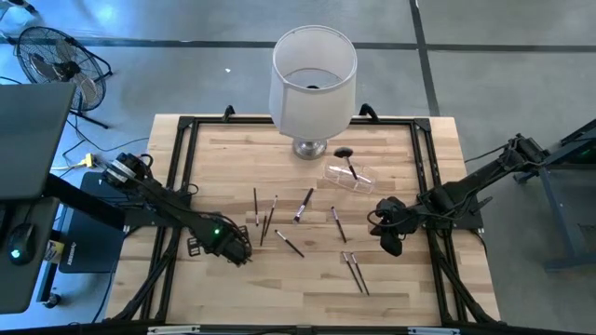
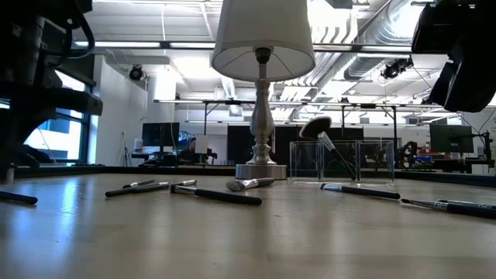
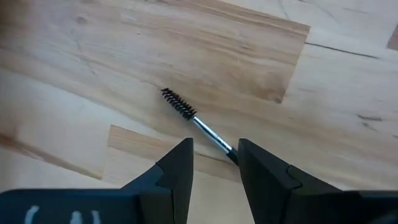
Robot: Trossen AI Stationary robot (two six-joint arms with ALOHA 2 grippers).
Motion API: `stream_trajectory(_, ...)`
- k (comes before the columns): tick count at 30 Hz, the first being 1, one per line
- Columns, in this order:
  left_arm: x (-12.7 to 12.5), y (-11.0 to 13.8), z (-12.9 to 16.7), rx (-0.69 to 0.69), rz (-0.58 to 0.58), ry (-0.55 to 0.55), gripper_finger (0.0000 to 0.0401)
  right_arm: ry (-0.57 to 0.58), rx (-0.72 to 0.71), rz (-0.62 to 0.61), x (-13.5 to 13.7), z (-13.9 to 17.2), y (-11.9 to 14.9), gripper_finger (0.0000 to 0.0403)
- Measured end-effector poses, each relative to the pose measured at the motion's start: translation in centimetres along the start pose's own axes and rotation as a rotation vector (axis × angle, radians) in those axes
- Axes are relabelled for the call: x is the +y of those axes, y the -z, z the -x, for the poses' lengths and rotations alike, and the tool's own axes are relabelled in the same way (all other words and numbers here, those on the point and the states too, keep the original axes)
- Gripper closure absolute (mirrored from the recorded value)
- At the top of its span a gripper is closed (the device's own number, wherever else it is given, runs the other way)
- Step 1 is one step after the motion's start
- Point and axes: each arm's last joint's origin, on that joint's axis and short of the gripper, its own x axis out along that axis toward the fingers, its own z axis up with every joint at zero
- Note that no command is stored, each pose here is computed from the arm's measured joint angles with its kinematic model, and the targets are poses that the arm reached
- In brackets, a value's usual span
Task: Put items in baskets/containers
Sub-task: Put the black lash brush into the transparent organizer
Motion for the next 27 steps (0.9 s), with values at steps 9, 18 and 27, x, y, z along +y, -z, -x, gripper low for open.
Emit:
stream_trajectory(9, -0.9, 0.8, -1.8, -0.005, 0.008, -0.029, 0.0279, -0.001, 0.001, 0.000, 0.0, 0.0, 0.0, 0.0402)
stream_trajectory(18, -1.1, 0.8, -2.5, -0.043, -0.039, -0.031, 0.0279, -0.004, 0.005, 0.000, 0.0, 0.0, 0.0, 0.0402)
stream_trajectory(27, -1.1, 0.6, -2.6, -0.077, -0.205, -0.022, 0.0345, 0.004, -0.004, 0.000, 0.0, 0.0, 0.0, 0.0402)
